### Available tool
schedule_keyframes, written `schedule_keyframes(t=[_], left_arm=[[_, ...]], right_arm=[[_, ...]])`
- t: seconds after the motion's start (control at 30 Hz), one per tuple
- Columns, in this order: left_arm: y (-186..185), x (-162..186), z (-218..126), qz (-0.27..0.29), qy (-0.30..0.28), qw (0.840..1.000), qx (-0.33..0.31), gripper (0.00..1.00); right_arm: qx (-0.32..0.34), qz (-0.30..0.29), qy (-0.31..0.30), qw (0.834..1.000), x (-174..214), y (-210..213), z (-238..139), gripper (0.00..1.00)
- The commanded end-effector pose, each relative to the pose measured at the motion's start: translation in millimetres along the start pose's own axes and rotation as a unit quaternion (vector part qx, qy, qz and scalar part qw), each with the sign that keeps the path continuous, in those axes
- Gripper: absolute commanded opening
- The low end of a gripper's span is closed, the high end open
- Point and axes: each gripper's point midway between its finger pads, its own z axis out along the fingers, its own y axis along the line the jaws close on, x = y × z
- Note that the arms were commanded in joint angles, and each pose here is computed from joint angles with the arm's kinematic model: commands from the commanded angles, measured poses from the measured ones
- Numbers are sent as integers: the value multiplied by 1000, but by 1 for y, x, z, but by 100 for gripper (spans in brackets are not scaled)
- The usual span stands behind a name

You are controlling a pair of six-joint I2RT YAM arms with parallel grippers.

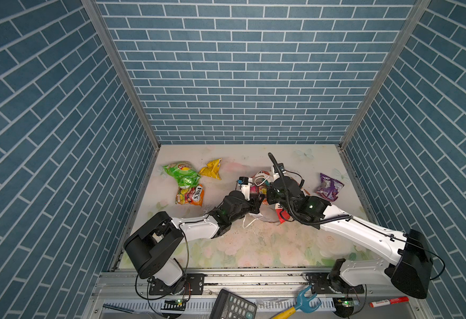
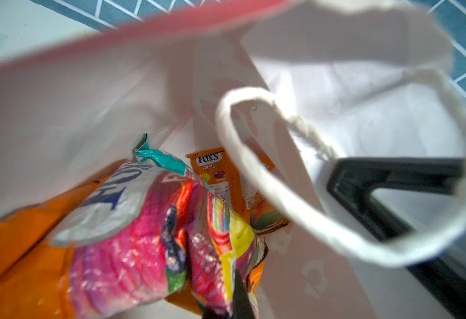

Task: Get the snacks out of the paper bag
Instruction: 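Pull the orange Fox's packet out of the bag mouth with the left gripper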

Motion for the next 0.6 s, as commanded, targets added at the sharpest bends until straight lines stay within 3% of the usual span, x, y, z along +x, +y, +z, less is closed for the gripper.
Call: schedule_keyframes(t=[0.0,0.57], left_arm=[[2,-16,-9,5,-27,1000,-8,0],[-7,-26,-26,4,-43,999,3,0]], right_arm=[[42,15,6,999,2,-16,2,0],[61,22,-3,998,-4,-24,-4,0]])
